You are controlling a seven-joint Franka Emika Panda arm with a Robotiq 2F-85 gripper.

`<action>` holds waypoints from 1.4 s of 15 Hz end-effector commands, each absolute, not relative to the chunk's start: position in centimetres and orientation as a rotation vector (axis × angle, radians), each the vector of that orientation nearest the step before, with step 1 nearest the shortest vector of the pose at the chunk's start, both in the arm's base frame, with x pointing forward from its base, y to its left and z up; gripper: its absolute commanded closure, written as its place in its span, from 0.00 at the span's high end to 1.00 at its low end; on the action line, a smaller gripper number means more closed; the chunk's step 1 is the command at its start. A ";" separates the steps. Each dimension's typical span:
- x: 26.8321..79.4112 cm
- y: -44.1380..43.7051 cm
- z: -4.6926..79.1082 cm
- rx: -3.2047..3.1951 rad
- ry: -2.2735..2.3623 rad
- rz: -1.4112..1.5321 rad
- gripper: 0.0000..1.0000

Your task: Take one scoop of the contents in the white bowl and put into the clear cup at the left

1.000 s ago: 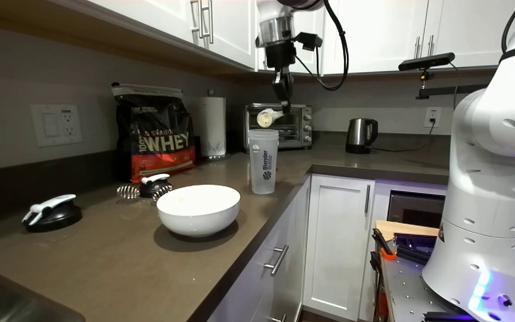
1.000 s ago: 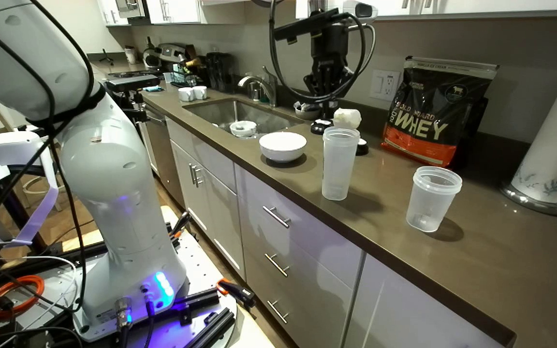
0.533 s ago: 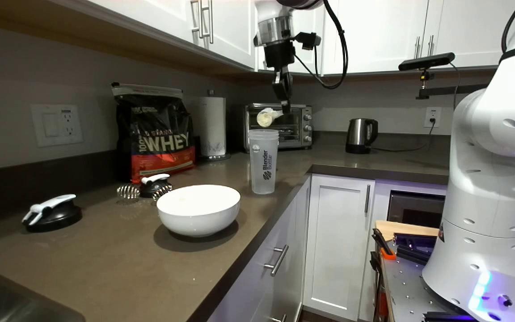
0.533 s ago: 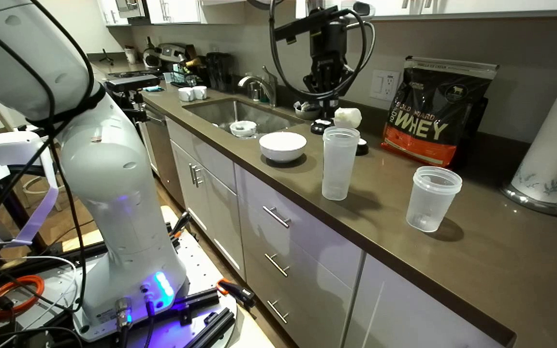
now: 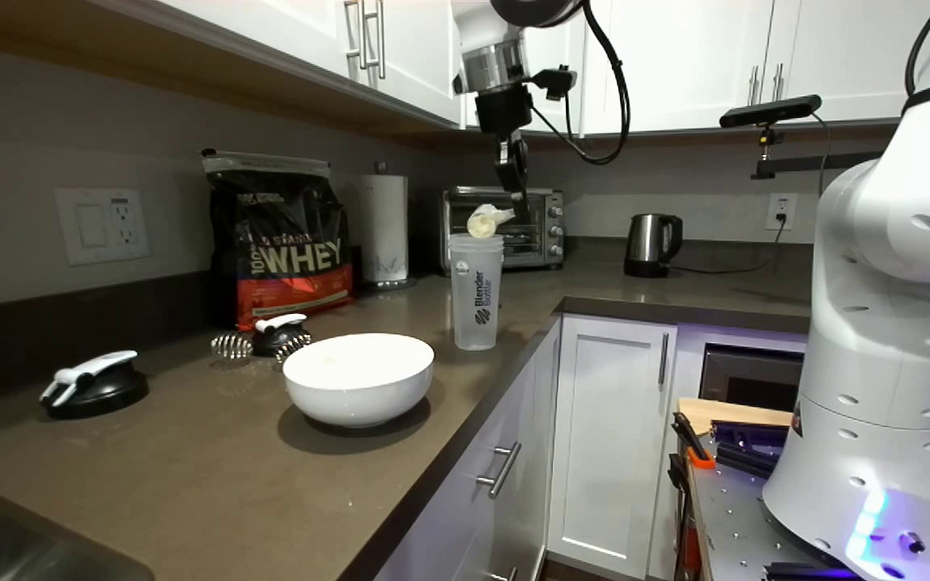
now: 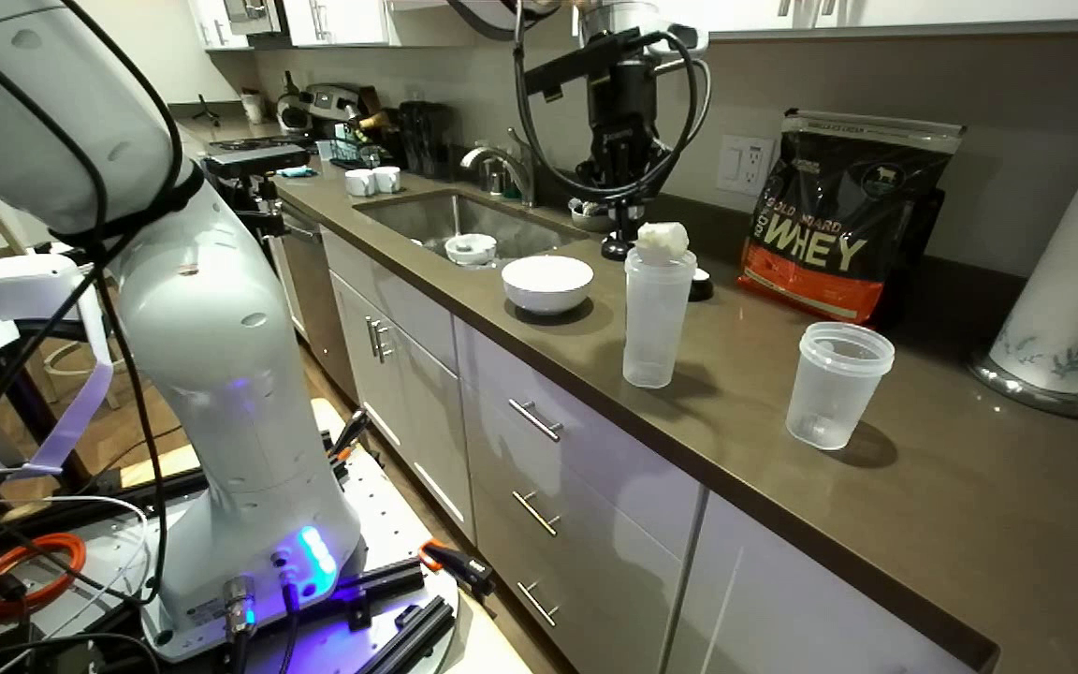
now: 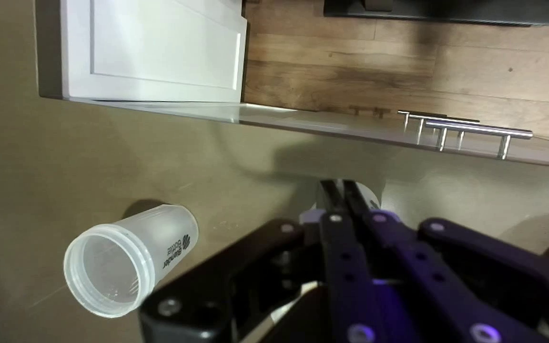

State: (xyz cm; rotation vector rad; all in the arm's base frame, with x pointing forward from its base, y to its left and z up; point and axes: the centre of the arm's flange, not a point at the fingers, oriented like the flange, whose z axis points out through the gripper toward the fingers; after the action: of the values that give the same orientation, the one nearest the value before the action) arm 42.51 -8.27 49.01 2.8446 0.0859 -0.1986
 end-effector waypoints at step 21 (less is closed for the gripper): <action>43.0 -7.2 49.5 2.666 0.108 -0.097 0.01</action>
State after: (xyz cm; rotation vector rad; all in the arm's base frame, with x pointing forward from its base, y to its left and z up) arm 43.10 -7.39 49.23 2.7003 0.1199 -0.1274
